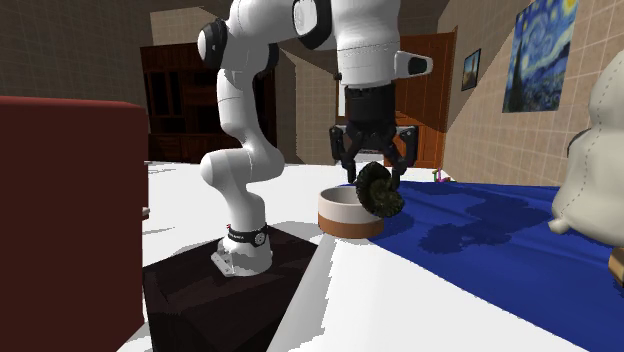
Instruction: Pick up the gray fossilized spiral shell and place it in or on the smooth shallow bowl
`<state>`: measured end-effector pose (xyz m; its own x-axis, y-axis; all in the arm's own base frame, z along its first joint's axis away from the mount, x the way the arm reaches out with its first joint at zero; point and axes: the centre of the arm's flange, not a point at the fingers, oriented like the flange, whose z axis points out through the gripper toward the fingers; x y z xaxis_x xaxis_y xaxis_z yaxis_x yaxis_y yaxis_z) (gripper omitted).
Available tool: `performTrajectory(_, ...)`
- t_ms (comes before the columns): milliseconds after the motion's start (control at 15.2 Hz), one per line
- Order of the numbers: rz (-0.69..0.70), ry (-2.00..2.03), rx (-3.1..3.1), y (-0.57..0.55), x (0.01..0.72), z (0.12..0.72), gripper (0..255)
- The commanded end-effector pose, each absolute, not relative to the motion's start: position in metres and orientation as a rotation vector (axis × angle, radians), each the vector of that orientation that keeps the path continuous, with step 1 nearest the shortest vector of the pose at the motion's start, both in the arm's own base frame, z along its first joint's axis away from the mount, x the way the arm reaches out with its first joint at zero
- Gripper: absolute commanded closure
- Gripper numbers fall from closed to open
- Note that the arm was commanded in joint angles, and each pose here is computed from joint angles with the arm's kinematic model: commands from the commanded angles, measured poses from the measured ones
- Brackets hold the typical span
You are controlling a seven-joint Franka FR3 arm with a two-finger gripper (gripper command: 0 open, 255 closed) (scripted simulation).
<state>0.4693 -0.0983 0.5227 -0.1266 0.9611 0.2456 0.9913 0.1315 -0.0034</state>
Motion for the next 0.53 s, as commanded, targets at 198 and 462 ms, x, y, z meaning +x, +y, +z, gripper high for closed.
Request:
performTrajectory(198, -0.238, -2.213, -1.941, -0.054, 0.418, 0.524, 255)
performTrajectory(462, -0.238, -2.213, -1.941, -0.020, 0.378, 0.525, 255)
